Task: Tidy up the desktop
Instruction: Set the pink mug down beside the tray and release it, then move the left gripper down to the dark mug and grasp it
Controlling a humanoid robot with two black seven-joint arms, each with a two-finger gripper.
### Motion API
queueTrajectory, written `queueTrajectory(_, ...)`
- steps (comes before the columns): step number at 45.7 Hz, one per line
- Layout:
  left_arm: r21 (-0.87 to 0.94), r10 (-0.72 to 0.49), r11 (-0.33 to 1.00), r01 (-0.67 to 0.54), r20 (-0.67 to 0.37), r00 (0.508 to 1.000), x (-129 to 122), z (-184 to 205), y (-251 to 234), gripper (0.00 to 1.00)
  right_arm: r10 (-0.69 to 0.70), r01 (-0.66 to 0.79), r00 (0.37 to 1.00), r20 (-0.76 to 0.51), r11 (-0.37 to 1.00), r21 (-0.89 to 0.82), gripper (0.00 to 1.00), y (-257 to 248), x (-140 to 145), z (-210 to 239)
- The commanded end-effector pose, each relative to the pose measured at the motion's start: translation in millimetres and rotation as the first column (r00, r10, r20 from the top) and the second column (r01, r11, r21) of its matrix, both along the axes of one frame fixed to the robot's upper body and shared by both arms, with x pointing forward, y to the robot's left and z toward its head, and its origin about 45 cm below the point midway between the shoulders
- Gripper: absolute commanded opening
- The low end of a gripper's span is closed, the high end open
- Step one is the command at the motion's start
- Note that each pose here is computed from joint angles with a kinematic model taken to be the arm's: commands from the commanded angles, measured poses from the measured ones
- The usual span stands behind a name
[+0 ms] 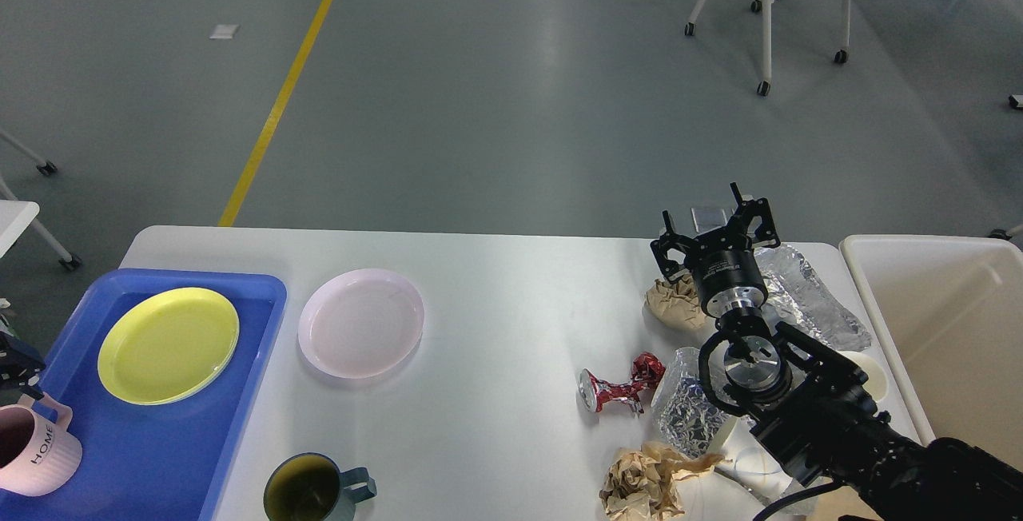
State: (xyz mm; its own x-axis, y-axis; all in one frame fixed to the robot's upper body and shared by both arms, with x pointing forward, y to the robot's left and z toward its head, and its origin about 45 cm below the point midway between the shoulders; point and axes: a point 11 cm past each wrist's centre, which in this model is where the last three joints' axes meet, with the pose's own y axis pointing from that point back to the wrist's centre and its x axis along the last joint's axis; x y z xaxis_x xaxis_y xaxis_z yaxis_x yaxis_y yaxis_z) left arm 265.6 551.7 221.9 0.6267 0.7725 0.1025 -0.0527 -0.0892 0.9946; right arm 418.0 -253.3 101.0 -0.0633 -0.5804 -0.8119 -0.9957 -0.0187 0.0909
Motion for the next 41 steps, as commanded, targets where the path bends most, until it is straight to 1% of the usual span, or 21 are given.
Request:
queueTrajectory(1,-0.047,-0.049,0.998,0.049,0.016,0.999,17.5,15.4,-15.0,0.97,0.001,-0.001,1.0,-0.001,1.0,0.0,1.0,0.2,0.0,0.0)
queueTrajectory(3,-0.058,-0.073,0.996,0.074,0.02,0.997,24.9,20.3,-22.0,0.97,0.0,0.0,1.0,0.0,1.0,0.0,1.0,0.0,0.1,0.1)
queueTrajectory(9,-0.072,-0.18,0.98,0.183,0.052,0.982,59.7,35.8,-57.3,0.97,0.0,0.0,1.0,0.0,1.0,0.0,1.0,0.0,0.1,0.1)
queueTrajectory(15,-0.085,-0.29,0.951,0.297,0.086,0.953,90.3,58.9,-96.8,0.97,0.001,-0.001,1.0,-0.001,1.0,0.0,1.0,0.2,0.0,0.0)
queueTrajectory(20,-0.106,-0.381,0.916,0.388,0.076,0.921,105.2,75.2,-127.2,0.97,0.0,0.0,1.0,0.0,1.0,0.0,1.0,0.0,0.1,0.1)
queueTrajectory(25,-0.104,-0.488,0.867,0.488,0.025,0.872,117.1,83.3,-165.3,0.97,0.001,-0.001,1.0,-0.001,1.0,0.0,1.0,0.2,0.0,0.0)
queueTrajectory(28,-0.115,-0.541,0.835,0.538,0.002,0.841,117.2,83.2,-188.2,0.97,0.0,0.0,1.0,0.0,1.0,0.0,1.0,0.0,0.1,0.1)
queueTrajectory(33,-0.152,-0.631,0.77,0.62,-0.034,0.775,107.6,83.1,-226.8,0.97,0.0,0.0,1.0,0.0,1.0,0.0,1.0,0.0,0.1,0.1)
queueTrajectory(37,-0.19,-0.695,0.713,0.675,-0.072,0.715,94.4,78.5,-255.0,0.97,0.0,0.0,1.0,0.0,1.0,0.0,1.0,0.0,0.1,0.1)
queueTrajectory(38,-0.203,-0.713,0.696,0.688,-0.089,0.695,87.9,74.6,-262.5,0.97,0.0,0.0,1.0,0.0,1.0,0.0,1.0,0.0,0.1,0.1)
queueTrajectory(41,-0.217,-0.731,0.68,0.701,-0.114,0.673,79.7,68.4,-269.3,0.97,0.001,-0.001,1.0,-0.001,1.0,0.0,1.0,0.2,0.0,0.0)
